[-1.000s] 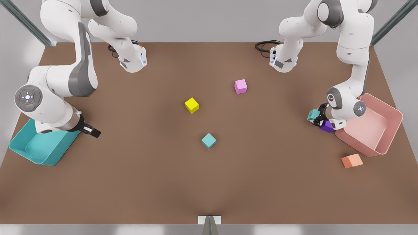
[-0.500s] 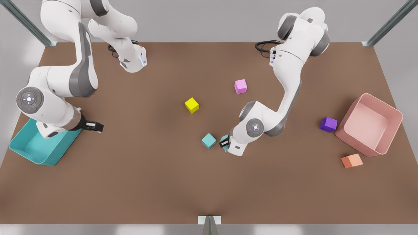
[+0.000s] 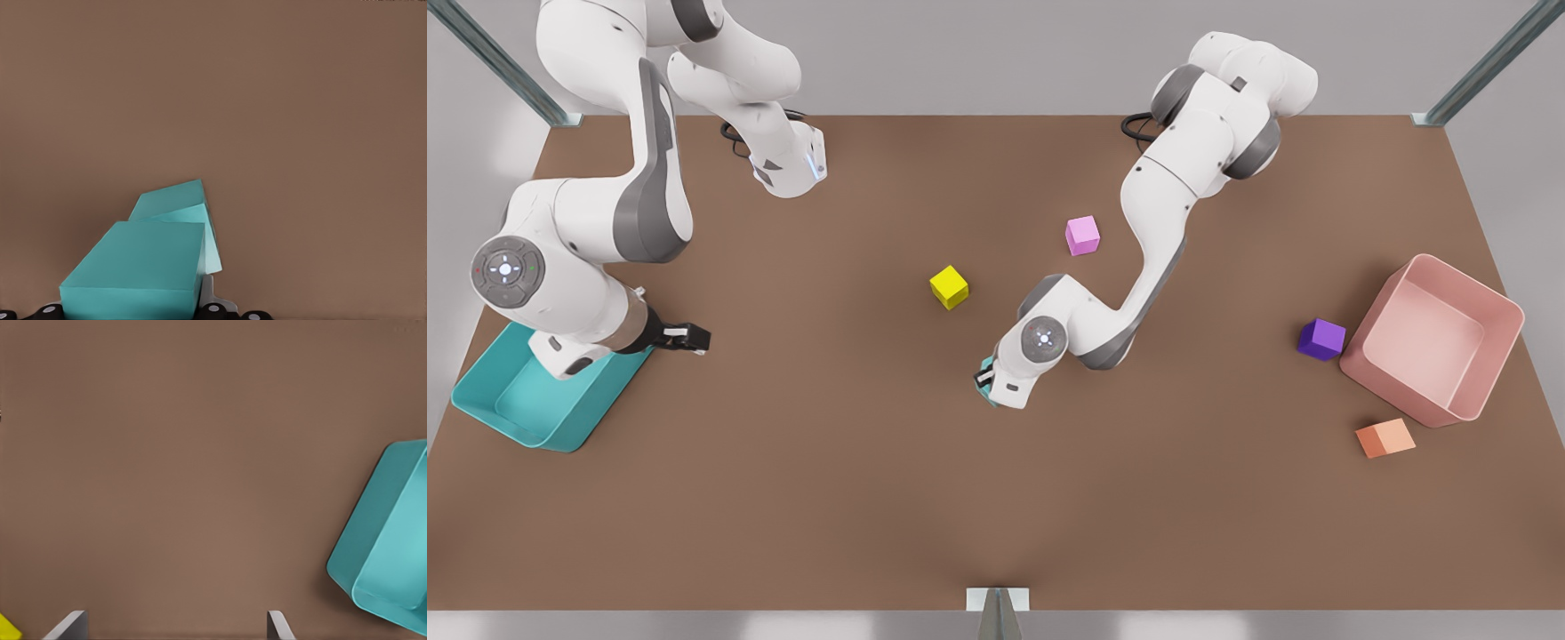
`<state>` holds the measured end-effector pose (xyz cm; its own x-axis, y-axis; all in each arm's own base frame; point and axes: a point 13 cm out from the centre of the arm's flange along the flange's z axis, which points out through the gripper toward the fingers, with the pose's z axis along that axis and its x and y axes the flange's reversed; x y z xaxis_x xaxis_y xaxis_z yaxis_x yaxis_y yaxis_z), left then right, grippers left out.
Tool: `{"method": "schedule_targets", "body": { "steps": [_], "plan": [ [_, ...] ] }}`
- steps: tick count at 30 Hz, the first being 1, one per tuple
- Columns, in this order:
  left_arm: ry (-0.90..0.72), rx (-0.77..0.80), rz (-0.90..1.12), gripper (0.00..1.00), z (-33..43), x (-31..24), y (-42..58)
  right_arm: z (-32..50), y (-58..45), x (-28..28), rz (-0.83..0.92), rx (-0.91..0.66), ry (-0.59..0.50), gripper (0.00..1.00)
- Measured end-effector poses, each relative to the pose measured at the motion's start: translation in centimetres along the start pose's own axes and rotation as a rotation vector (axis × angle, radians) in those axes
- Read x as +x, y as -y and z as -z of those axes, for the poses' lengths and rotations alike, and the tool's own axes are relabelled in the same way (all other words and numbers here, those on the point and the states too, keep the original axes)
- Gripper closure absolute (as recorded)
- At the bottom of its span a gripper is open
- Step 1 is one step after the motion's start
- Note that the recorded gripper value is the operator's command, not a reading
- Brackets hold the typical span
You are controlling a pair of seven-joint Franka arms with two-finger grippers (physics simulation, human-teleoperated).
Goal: Stack the two blue cubes on top of each other
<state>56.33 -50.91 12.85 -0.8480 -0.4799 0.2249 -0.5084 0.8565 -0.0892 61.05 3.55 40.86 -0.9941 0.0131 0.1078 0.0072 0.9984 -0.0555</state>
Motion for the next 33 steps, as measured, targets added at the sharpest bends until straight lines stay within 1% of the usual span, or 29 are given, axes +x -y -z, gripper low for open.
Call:
{"method": "schedule_targets", "body": {
  "steps": [1,2,3,4,5,6,13,18,22,23,24,25,26,27,29,30,32,33],
  "plan": [
    [0.0,0.0,0.009,0.42,-0.1,-0.1,0.0,-0.1,0.0,0.0,0.005,-0.001,-0.002,0.0],
    [0.001,0.001,0.019,0.39,-0.2,-0.2,0.0,-0.1,0.0,0.0,0.009,-0.002,-0.003,0.0],
    [0.0,0.003,0.027,0.39,-0.3,-0.3,0.0,-0.1,0.0,0.1,0.013,-0.003,-0.003,0.0],
    [0.002,0.007,0.035,0.33,-0.3,-0.4,0.2,-0.1,0.0,0.0,0.017,-0.004,-0.003,0.0],
    [0.004,0.015,0.043,0.02,-0.1,-0.5,0.4,-0.2,0.0,0.1,0.021,-0.004,-0.004,0.0],
    [0.005,0.021,0.05,0.0,0.0,-0.6,0.6,-0.2,-0.1,0.0,0.025,-0.004,-0.005,0.0],
    [0.006,0.037,0.089,0.0,0.0,-0.8,1.0,-0.4,-0.2,0.0,0.048,-0.005,-0.007,0.0],
    [-0.01,0.003,0.108,0.0,1.1,0.2,0.4,-0.5,-0.4,0.0,0.06,-0.005,-0.008,0.0],
    [-0.018,0.01,0.121,0.0,4.8,0.6,1.5,-0.5,-0.4,0.0,0.066,-0.005,-0.009,0.0],
    [-0.019,0.014,0.122,0.0,6.2,0.8,1.7,-0.5,-0.3,0.0,0.068,-0.005,-0.009,0.0],
    [-0.01,0.026,0.134,0.0,9.2,0.0,1.5,-0.5,-0.3,0.0,0.069,-0.005,-0.009,0.0],
    [0.008,0.047,0.169,0.0,14.5,-3.1,-0.2,-0.5,-0.3,0.3,0.07,-0.005,-0.011,0.0],
    [0.05,0.049,0.213,0.0,20.2,-8.2,-4.1,-0.8,-0.2,1.0,0.07,-0.006,-0.017,0.0],
    [0.105,0.007,0.23,0.0,23.8,-12.5,-8.5,-1.1,0.0,2.0,0.069,-0.007,-0.022,0.0],
    [0.166,-0.089,0.262,0.0,28.4,-20.0,-18.0,-1.7,0.2,3.2,0.069,-0.008,-0.02,0.0],
    [0.174,-0.139,0.274,0.0,30.5,-21.9,-23.2,-1.8,0.3,3.3,0.07,-0.009,-0.014,0.0],
    [0.123,-0.27,0.284,0.0,30.6,-18.7,-34.2,-1.8,0.2,3.2,0.071,-0.01,0.0,0.0],
    [0.102,-0.274,0.272,0.0,32.1,-17.4,-36.6,-1.7,0.2,3.0,0.072,-0.01,0.006,0.0]
  ]
}}
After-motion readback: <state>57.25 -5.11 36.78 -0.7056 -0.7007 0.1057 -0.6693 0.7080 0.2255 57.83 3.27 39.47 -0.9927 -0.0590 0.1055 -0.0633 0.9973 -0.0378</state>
